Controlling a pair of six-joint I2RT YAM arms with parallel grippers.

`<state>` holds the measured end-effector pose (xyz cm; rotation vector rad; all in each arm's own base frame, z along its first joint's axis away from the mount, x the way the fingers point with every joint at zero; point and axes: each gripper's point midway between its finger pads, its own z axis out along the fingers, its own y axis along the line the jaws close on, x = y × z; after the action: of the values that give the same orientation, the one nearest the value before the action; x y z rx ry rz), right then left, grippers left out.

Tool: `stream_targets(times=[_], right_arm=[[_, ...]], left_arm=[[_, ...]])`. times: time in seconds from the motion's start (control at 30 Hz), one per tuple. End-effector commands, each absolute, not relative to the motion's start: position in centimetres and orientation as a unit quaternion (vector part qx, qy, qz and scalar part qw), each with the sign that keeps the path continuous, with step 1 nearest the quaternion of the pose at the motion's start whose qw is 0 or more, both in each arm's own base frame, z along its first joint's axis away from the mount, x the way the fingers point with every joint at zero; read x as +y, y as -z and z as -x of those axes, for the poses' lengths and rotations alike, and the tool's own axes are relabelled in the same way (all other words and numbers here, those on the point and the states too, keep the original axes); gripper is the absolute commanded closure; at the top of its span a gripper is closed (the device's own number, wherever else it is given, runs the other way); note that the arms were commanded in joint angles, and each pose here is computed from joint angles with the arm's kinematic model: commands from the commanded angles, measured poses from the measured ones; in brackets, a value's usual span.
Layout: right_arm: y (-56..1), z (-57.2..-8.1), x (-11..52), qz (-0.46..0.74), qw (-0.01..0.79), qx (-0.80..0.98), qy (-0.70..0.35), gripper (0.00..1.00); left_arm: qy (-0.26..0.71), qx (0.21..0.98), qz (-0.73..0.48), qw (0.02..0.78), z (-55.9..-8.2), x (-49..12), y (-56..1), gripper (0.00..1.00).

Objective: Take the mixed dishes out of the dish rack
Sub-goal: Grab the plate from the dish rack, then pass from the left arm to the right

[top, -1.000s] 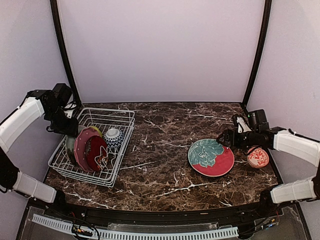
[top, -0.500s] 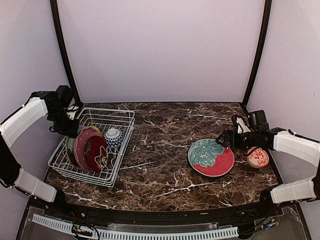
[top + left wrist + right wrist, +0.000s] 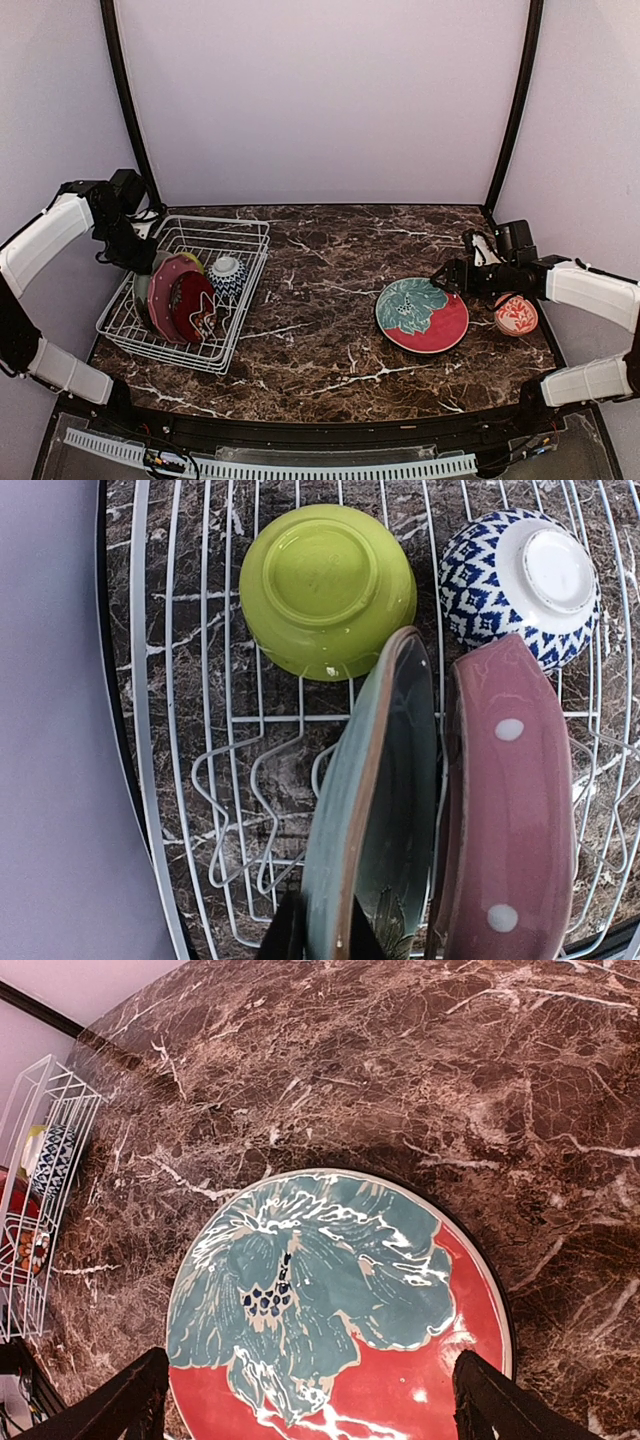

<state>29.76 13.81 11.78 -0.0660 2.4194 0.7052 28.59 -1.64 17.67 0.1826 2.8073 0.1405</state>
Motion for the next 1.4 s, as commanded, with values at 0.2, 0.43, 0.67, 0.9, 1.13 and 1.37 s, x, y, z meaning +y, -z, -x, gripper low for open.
stream_targets(times=[0.2, 0.43, 0.67, 0.9, 1.13, 1.37], right_arm=[[-12.1, -30.4, 14.5, 0.027, 0.310, 0.908, -0.281, 0.04], [-12.0, -30.4, 14.7, 0.025, 0.306, 0.908, -0.286, 0.04], [-11.8, -30.3, 14.6, 0.025, 0.306, 0.908, -0.285, 0.04], [-11.8, -30.3, 14.8, 0.023, 0.304, 0.907, -0.290, 0.04], [-12.1, -30.5, 14.8, 0.024, 0.307, 0.906, -0.290, 0.04], [-12.4, -30.5, 14.9, 0.022, 0.307, 0.905, -0.294, 0.04]], left_arm=[[-0.050, 0.980, -0.053, 0.186, -27.9, -1.9, -21.7, 0.99], [-0.097, 0.976, -0.057, 0.185, -28.0, -2.2, -22.4, 0.99], [-0.180, 0.958, -0.067, 0.211, -28.0, -1.6, -26.0, 0.99], [-0.221, 0.943, -0.070, 0.238, -27.7, -1.2, -28.7, 0.99], [-0.264, 0.921, -0.055, 0.280, -27.4, 0.2, -32.0, 0.99], [-0.271, 0.893, -0.020, 0.359, -26.7, 1.5, -36.2, 0.99]])
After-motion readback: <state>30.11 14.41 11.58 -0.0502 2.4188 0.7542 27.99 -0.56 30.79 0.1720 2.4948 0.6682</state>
